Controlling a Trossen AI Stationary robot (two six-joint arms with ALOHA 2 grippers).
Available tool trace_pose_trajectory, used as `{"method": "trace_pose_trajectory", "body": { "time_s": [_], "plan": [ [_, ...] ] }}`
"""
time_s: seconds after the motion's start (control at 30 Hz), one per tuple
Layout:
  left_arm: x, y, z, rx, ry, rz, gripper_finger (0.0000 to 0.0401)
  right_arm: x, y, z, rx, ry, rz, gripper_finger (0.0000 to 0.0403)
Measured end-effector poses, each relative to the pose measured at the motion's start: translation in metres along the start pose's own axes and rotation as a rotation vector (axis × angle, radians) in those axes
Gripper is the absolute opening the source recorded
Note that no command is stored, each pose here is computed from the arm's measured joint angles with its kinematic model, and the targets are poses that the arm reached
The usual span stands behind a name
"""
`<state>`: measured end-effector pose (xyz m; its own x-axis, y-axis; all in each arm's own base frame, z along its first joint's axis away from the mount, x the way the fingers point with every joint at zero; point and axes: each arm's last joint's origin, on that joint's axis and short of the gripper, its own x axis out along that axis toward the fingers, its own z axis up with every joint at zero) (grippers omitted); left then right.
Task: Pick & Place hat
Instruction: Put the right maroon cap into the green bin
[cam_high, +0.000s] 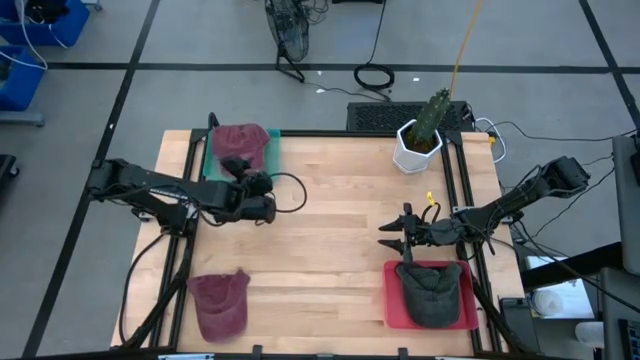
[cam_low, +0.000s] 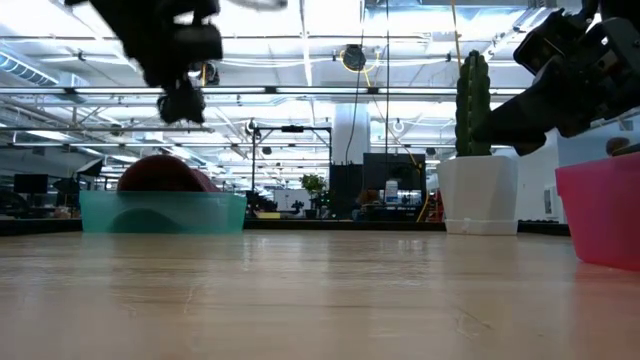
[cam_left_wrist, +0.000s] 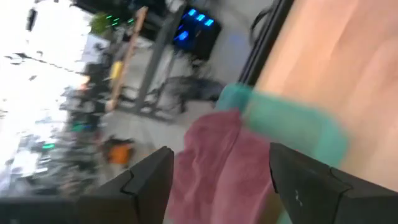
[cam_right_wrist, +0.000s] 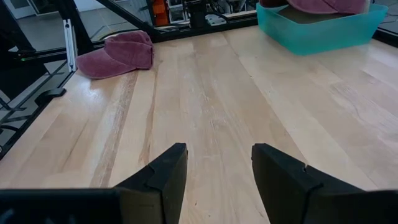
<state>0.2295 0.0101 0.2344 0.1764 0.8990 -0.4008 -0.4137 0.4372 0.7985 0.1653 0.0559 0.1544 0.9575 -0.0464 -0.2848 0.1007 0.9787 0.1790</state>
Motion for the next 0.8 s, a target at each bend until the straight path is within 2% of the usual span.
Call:
{"method": "trace_pose_trajectory", "body": {
  "time_s": [0.17, 0.33, 0.4, 0.53, 0.7, 0.8],
  "plan": [
    [-0.02, 0.014, 0.025, -0.145, -0.068, -0.074, 0.0234, 0.0, 0.0, -0.001, 0.003, 0.006, -0.002, 0.0165],
    [-0.017, 0.03, 0.037, -0.499, -0.044, -0.087, 0.0194, 0.0, 0.0, -0.001, 0.005, 0.007, 0.001, 0.0165],
    [-0.007, 0.034, 0.036, -0.579, 0.016, -0.127, 0.0172, 0.0, 0.0, -0.001, 0.014, 0.008, 0.002, 0.0165],
    [0.022, 0.035, 0.023, -0.63, 0.177, -0.192, 0.012, 0.0, 0.0, -0.001, 0.03, 0.008, 0.003, 0.0165],
    [0.055, 0.033, -0.003, -0.611, 0.307, -0.119, 0.0058, 0.0, 0.0, -0.001, 0.029, 0.01, 0.005, 0.0165],
    [0.072, 0.031, -0.013, -0.61, 0.354, -0.159, 0.0029, 0.0, 0.0, -0.001, 0.026, 0.015, 0.002, 0.0165]
  ]
}}
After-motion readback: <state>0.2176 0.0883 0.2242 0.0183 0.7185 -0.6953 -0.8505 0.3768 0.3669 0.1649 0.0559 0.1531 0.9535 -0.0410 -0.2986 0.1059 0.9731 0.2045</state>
